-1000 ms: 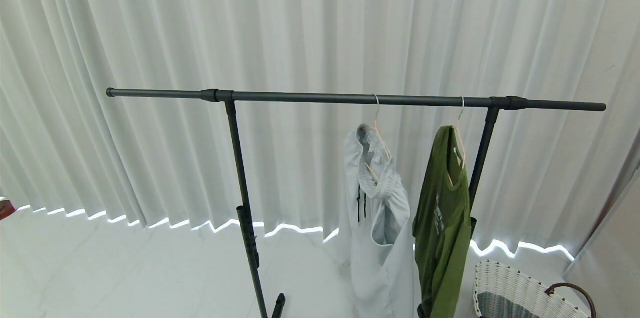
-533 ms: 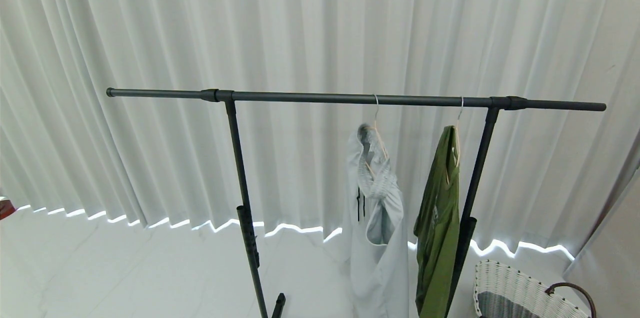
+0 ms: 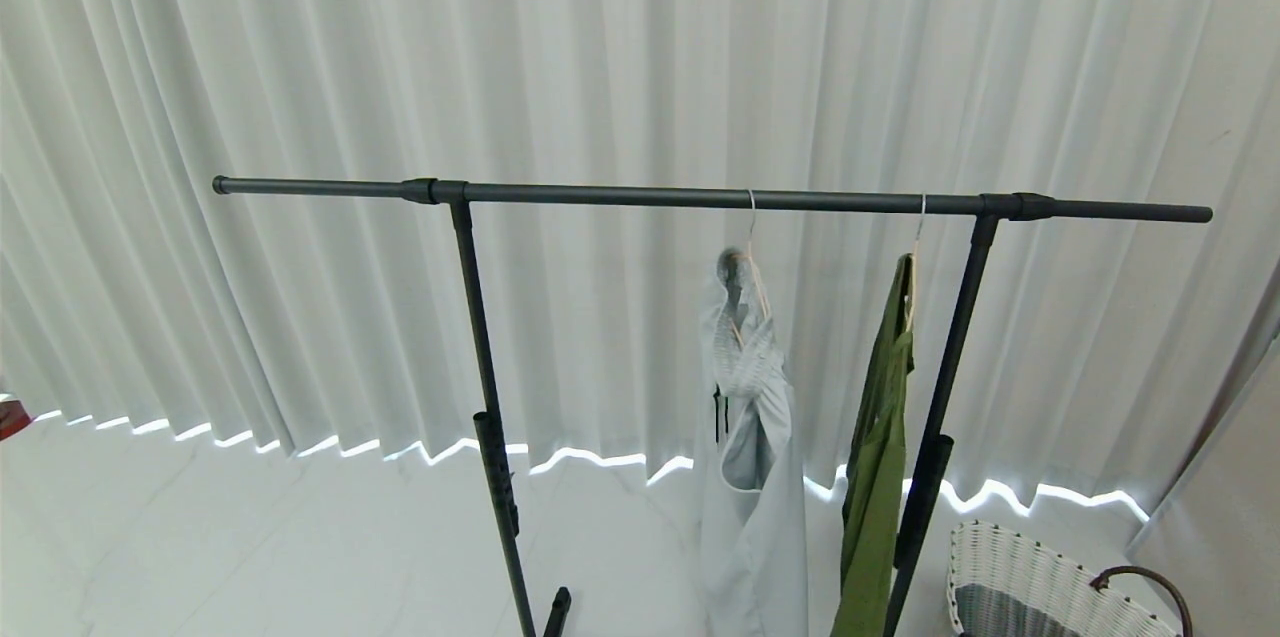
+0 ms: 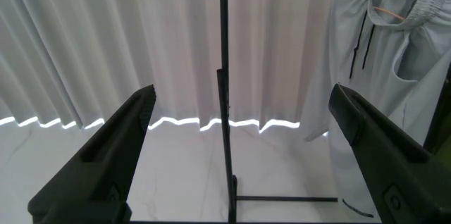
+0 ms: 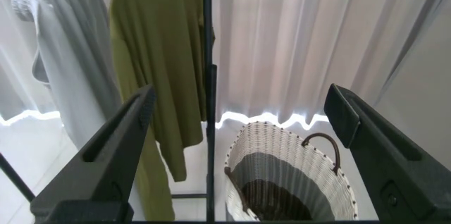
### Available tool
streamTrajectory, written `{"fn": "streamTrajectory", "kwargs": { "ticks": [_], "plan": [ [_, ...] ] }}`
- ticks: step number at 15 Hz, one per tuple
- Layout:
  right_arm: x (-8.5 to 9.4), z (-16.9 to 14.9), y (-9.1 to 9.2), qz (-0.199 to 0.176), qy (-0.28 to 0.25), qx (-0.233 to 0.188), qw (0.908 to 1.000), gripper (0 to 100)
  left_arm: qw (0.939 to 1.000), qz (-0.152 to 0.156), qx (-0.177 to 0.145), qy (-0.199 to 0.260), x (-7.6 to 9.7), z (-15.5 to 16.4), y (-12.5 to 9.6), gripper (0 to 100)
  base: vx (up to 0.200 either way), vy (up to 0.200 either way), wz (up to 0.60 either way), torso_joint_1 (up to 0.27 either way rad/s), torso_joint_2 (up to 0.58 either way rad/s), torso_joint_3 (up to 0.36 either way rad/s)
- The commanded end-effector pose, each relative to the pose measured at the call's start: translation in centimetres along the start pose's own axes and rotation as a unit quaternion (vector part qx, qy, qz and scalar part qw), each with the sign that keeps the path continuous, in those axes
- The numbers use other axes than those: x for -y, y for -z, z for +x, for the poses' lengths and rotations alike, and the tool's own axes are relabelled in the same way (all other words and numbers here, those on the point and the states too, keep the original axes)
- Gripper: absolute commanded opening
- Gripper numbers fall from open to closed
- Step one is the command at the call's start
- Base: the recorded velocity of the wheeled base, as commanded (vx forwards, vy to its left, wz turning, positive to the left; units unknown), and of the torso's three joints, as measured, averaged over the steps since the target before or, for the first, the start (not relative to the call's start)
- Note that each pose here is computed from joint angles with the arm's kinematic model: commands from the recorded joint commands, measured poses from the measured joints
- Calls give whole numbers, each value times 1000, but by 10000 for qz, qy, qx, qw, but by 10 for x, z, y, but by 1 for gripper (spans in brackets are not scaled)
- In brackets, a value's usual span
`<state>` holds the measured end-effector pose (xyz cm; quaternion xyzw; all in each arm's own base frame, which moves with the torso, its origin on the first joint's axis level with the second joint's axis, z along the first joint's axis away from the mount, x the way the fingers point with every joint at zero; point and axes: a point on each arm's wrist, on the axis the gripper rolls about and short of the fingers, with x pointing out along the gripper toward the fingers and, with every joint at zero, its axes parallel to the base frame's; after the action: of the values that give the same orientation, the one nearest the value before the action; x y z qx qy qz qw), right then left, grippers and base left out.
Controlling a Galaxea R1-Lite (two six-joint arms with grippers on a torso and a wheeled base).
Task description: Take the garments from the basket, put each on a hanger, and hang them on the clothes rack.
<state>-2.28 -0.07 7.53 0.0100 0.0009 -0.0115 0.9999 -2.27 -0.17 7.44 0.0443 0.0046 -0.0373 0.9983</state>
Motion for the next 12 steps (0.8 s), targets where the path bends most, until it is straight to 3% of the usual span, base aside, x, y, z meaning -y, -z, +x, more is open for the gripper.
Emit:
{"fn": "streamTrajectory", "kwargs": {
  "ticks": [1,12],
  "plan": [
    [0,0,0,0,0,3,10000,100,10000,-1,1,-2,0,0,0,100,0,0,0,0,0,0],
    [0,0,0,-23,0,3,10000,100,10000,-1,1,-2,0,0,0,100,0,0,0,0,0,0]
  ]
}}
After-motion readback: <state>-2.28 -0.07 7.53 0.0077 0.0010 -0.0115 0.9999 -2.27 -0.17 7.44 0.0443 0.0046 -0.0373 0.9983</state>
